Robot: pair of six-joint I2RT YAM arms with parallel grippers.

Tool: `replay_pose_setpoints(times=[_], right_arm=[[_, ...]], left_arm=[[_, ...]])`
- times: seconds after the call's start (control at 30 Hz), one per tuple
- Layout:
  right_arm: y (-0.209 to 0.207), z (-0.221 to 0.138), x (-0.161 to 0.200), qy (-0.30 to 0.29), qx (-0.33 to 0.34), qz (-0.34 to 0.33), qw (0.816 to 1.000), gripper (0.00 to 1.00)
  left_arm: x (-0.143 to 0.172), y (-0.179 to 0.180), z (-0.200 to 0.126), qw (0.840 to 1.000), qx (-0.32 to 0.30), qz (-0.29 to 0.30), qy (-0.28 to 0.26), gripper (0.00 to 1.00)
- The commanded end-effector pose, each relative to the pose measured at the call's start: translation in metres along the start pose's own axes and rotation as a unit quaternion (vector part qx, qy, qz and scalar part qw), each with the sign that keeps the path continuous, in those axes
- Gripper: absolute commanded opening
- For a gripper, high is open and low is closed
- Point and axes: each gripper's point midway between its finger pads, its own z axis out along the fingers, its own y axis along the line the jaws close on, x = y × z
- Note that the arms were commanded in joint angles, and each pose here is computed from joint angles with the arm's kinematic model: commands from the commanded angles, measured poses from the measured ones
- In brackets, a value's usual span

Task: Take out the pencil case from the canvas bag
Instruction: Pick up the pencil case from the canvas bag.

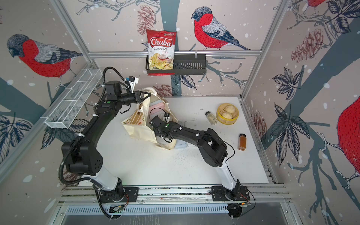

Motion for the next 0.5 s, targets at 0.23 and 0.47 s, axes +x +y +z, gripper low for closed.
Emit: replay_pose_setpoints(times=[0.23, 0.47], right_arm=[[0.024, -0.010, -0.003, -0.003, -0.077, 0.019, 0.997, 1.00], [0.022, -0.004, 0.000, 0.002, -0.073, 0.019, 0.997, 0.99]], left_arm=[[-0.012, -0.007, 0.001, 0.999, 0.012, 0.038, -0.020, 0.00], [-0.013, -0.009, 0.000, 0.999, 0.012, 0.042, -0.021, 0.00]])
